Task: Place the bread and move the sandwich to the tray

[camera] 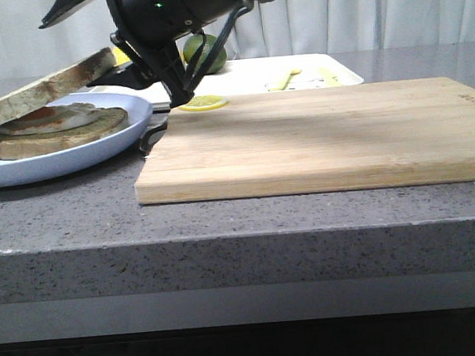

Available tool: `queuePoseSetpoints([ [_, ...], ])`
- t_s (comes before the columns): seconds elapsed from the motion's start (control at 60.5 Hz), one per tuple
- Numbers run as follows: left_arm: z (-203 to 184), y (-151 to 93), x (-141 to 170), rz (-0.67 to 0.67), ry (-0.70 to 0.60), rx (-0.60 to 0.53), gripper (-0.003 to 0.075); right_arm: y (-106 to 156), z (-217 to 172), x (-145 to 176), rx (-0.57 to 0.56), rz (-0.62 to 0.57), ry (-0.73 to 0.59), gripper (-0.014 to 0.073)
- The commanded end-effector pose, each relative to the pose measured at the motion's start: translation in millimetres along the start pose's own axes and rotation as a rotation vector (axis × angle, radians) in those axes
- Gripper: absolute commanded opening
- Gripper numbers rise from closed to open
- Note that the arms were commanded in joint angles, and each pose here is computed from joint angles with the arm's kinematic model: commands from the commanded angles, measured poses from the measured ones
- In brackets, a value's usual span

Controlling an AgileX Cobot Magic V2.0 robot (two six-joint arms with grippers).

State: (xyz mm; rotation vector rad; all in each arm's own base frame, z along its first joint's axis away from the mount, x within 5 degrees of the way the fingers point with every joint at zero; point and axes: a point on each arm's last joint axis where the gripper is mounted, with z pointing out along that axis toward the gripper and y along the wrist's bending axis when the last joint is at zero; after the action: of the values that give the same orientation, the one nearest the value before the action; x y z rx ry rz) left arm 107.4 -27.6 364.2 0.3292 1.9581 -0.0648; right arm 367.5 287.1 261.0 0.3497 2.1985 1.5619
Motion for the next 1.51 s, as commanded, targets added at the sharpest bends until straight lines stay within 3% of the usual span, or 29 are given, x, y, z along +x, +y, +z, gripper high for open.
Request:
queuePoseSetpoints([
  [0.0, -5.2, 0.5, -15.7, -0.002, -0.099, 0.004, 0.0462, 34.9, -19.9, -5.9, -0.091, -0.1, 0.017, 0.0529],
  [0.265, -5.2, 0.5, -15.5, -0.002, -0.097, 0.004, 0.0462, 50.1, -58.8, -24.6, -0.01, -0.395, -0.005, 0.053],
  [0.496, -5.2, 0.5, -15.5, -0.002, -0.097, 0.004, 0.0462, 90.7, -121.4, -24.0, 0.057, -0.72, -0.021, 0.053],
  [0.595, -5.2, 0.5, -15.5, -0.002, -0.097, 0.004, 0.0462, 105.1, -152.9, -15.5, 0.168, -0.871, -0.013, 0.053],
  [0.744, -5.2, 0.5, -15.5, -0.002, -0.097, 0.004, 0.0462, 116.2, -209.3, -5.8, 0.452, -1.036, -0.027, 0.053],
  [0.811, -5.2, 0.5, -15.5, -0.002, -0.097, 0.004, 0.0462, 119.1, -236.9, -1.4, 0.58, -1.073, -0.057, 0.053],
  [0.893, -5.2, 0.5, -15.3, -0.002, -0.095, 0.004, 0.0462, 120.3, -261.1, 7.1, 0.64, -1.112, -0.096, 0.053],
  [1.125, -5.2, 0.5, -15.3, -0.002, -0.095, 0.004, 0.0462, 112.5, -310.5, 44.8, 0.602, -1.15, -0.18, 0.053],
  [1.489, -5.2, 0.5, -15.3, -0.002, -0.095, 0.004, 0.0462, 64.0, -343.0, 88.1, 0.558, -1.176, -0.26, 0.053],
])
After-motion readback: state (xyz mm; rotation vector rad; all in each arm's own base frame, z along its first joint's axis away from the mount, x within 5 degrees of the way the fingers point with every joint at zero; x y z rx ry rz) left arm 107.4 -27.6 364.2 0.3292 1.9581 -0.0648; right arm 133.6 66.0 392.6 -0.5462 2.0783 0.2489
